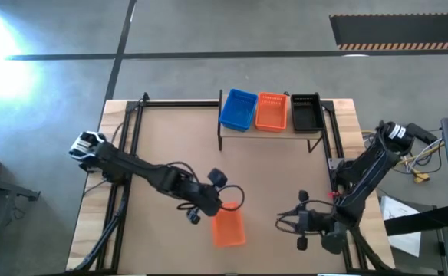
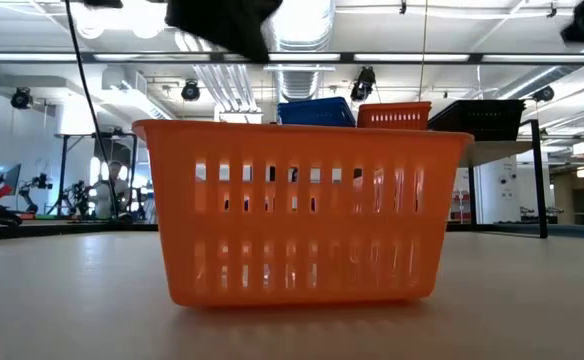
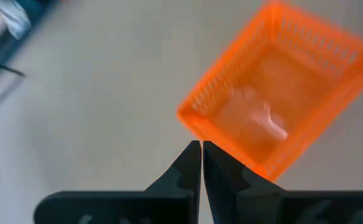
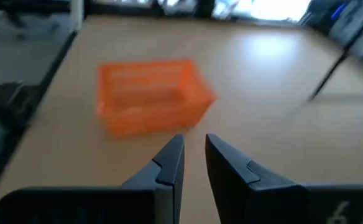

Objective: Stack baskets on shelf by color
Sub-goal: Stack the orange bin on top of the other orange bin on the shelf

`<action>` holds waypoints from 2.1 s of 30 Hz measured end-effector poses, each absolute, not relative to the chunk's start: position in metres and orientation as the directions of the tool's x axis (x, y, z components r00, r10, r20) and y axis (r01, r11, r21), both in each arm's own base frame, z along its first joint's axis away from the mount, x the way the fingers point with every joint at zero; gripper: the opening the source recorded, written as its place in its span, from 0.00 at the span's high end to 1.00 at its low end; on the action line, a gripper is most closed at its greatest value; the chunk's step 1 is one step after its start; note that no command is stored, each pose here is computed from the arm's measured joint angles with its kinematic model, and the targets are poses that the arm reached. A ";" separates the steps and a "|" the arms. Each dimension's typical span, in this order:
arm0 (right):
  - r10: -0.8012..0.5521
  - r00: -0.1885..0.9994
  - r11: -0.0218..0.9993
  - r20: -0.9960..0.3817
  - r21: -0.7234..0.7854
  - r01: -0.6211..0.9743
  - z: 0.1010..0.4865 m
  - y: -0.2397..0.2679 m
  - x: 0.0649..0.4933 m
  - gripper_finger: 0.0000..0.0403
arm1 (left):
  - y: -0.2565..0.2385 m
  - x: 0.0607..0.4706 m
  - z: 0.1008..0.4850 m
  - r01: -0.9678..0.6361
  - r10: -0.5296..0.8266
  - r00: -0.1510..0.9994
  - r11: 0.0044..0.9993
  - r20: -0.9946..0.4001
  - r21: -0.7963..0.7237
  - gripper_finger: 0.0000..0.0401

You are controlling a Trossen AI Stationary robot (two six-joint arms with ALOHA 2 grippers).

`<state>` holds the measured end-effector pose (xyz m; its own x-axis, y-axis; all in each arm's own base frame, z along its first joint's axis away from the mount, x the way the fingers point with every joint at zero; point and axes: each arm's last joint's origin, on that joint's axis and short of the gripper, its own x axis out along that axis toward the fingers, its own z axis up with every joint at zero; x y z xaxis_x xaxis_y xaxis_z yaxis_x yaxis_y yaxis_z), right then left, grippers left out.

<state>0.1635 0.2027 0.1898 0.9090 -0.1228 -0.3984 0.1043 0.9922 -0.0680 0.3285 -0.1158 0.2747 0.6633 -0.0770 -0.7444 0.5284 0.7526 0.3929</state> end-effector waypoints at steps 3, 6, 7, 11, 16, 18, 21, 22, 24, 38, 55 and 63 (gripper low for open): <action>-0.025 0.891 0.998 -0.454 0.035 0.046 0.185 0.205 0.181 0.85 | -0.115 0.333 0.258 0.483 -0.007 0.634 0.785 -0.774 0.388 1.00; 0.091 0.888 0.995 -0.450 0.085 -0.059 0.182 0.209 0.204 0.85 | -0.110 0.326 0.240 0.372 0.090 0.609 0.845 -0.788 0.384 1.00; 0.145 0.885 0.988 -0.443 0.113 -0.105 0.183 0.211 0.213 0.84 | -0.108 0.321 0.232 0.340 0.111 0.590 0.864 -0.800 0.371 1.00; 0.280 0.847 0.959 -0.451 0.173 -0.224 0.189 0.217 0.252 0.75 | -0.098 0.290 0.205 0.197 0.149 0.559 0.931 -0.815 0.306 1.00; 0.268 0.804 0.960 -0.531 0.081 -0.266 0.199 0.232 0.298 0.64 | -0.101 0.248 0.170 0.139 0.044 0.597 0.978 -0.801 0.157 1.00; 0.238 0.785 0.961 -0.571 0.023 -0.275 0.202 0.238 0.314 0.61 | -0.107 0.237 0.159 0.195 -0.074 0.635 0.978 -0.769 0.067 1.00; 0.204 0.766 0.954 -0.609 -0.050 -0.294 0.203 0.251 0.337 0.59 | -0.113 0.229 0.146 0.284 -0.236 0.712 0.958 -0.662 -0.036 1.00; 0.197 0.760 0.953 -0.620 -0.060 -0.296 0.202 0.255 0.345 0.58 | -0.112 0.228 0.142 0.303 -0.264 0.736 0.952 -0.624 -0.046 1.00; 0.182 0.742 0.953 -0.645 -0.070 -0.295 0.203 0.263 0.358 0.58 | -0.111 0.228 0.136 0.343 -0.299 0.781 0.939 -0.549 -0.023 1.00; -0.047 0.522 0.968 -0.852 -0.167 -0.186 0.192 0.278 0.384 0.66 | -0.087 0.258 0.137 0.444 -0.361 0.867 0.872 -0.343 0.205 1.00; -0.045 0.583 0.970 -0.811 -0.175 -0.168 0.165 0.261 0.363 0.97 | -0.078 0.261 0.142 0.380 -0.320 0.904 0.905 -0.283 0.190 1.00; -0.269 0.705 0.927 -0.656 -0.376 0.004 0.238 0.241 0.294 0.98 | -0.078 0.261 0.141 0.363 -0.302 0.910 0.912 -0.285 0.193 1.00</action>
<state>0.2944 0.2407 0.2384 0.7051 -0.2688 -0.6562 0.0038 0.9268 -0.3755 0.2605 -0.0779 0.1413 0.9099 -0.3016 -0.2849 0.3627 0.9117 0.1931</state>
